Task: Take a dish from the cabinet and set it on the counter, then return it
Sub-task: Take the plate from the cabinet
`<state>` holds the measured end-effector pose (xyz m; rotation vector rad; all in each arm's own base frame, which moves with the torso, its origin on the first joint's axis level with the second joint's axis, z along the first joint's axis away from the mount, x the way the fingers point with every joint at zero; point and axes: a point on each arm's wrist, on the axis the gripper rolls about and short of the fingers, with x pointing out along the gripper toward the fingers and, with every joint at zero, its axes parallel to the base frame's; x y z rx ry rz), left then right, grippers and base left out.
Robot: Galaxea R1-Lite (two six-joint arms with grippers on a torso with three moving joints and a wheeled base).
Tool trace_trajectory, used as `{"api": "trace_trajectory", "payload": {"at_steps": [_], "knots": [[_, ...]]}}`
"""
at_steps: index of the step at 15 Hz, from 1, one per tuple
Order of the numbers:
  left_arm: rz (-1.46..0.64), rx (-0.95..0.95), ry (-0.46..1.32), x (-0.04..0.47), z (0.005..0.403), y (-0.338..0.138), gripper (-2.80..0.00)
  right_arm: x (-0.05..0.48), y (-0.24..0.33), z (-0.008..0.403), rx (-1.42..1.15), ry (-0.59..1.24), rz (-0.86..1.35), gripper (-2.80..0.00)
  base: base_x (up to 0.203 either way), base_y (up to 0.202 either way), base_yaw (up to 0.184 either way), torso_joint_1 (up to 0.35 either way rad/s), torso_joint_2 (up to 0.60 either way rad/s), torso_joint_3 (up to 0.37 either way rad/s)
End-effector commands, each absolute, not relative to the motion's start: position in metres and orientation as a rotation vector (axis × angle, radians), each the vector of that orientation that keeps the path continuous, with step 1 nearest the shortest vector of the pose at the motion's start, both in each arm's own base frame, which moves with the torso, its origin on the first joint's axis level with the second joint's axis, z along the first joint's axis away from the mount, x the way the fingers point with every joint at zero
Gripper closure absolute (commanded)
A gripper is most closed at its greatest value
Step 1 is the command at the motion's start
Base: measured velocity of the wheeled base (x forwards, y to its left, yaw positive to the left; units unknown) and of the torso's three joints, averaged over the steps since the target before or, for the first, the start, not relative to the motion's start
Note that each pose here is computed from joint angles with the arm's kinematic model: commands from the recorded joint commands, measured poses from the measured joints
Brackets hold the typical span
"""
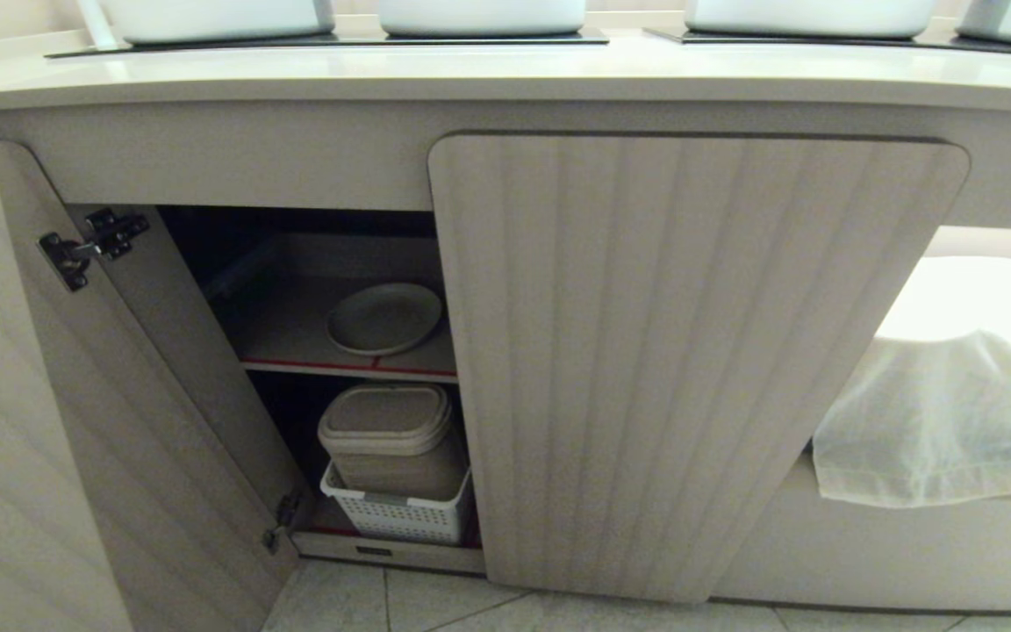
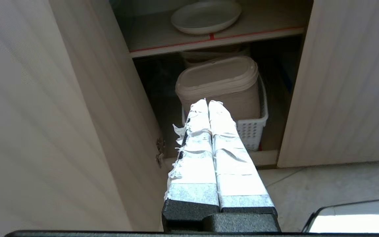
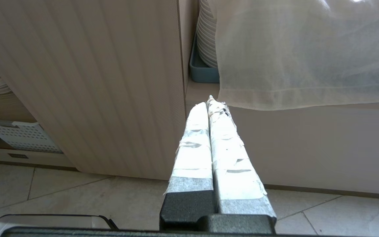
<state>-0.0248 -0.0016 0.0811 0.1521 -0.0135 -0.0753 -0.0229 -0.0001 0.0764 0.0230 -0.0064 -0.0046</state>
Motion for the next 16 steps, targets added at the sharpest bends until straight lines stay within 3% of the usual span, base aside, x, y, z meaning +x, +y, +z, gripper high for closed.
{"api": "trace_trajectory", "payload": {"at_steps": [1,16], "knots": [[-0.080,0.143,-0.027,-0.0262,0.0854,-0.0018,0.00,-0.0228,-0.0001,0.0761,0.023,-0.004,-0.005,0.00,0.000,0.000,0.000,0.000,0.00,0.000],[-0.108,0.114,0.042,-0.0320,0.0896,-0.0023,0.00,-0.0229,-0.0001,0.0765,0.023,-0.007,-0.005,0.00,0.000,0.000,0.000,0.000,0.00,0.000]]}}
